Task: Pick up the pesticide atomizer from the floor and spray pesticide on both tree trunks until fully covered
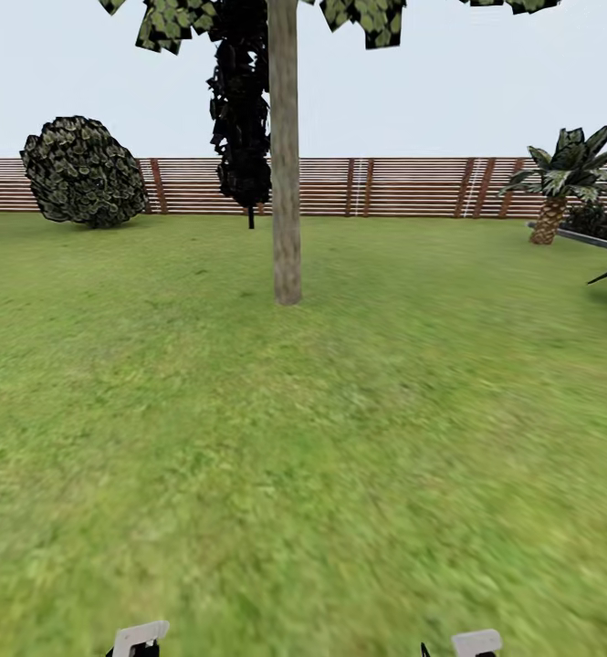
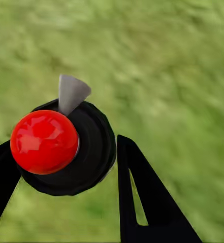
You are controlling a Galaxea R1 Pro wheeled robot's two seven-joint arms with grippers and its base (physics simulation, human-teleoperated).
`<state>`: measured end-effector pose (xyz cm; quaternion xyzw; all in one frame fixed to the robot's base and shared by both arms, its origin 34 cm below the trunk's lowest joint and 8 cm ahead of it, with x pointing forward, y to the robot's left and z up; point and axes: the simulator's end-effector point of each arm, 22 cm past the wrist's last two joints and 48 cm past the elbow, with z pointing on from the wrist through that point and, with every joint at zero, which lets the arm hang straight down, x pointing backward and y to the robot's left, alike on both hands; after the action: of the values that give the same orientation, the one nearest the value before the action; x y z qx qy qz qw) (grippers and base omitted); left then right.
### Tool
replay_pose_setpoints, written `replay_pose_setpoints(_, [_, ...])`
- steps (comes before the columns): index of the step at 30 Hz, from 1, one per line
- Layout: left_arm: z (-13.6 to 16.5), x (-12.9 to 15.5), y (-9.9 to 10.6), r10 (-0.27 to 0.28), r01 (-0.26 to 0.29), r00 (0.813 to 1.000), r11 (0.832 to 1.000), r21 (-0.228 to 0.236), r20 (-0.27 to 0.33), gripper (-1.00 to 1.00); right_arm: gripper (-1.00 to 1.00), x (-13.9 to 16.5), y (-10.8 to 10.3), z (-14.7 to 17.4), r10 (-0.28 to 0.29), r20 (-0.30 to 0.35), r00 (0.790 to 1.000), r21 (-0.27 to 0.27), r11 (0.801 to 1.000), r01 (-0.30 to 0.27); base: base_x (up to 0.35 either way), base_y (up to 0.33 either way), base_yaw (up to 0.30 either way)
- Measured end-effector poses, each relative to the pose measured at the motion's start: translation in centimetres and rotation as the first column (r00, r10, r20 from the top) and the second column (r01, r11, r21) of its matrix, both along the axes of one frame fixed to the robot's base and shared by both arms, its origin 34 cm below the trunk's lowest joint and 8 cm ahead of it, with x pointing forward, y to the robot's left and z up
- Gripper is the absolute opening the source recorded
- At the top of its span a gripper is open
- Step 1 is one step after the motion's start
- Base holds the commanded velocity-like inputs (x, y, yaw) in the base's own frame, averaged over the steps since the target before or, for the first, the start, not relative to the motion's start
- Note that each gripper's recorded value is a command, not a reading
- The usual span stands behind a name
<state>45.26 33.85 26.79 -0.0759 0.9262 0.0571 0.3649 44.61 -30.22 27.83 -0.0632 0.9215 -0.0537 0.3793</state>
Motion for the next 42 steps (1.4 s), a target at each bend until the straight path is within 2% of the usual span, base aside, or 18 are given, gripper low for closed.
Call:
replay_pose_setpoints(6, [0.00, 0.00, 0.05, 0.000, 0.000, 1.000, 1.000, 0.001, 0.000, -1.00, 1.00, 0.02, -0.04, 0.01, 0.000, 0.000, 1.000, -0.001, 1.000, 0.000, 0.339, 0.000, 0.120])
replay_pose_setpoints(42, [0.00, 0.00, 0.03, 0.000, 0.000, 1.000, 1.000, 0.000, 0.000, -1.00, 1.00, -0.05, -0.01, -0.03, 0.003, -0.001, 1.000, -0.001, 1.000, -0.003, 0.339, 0.000, 0.008])
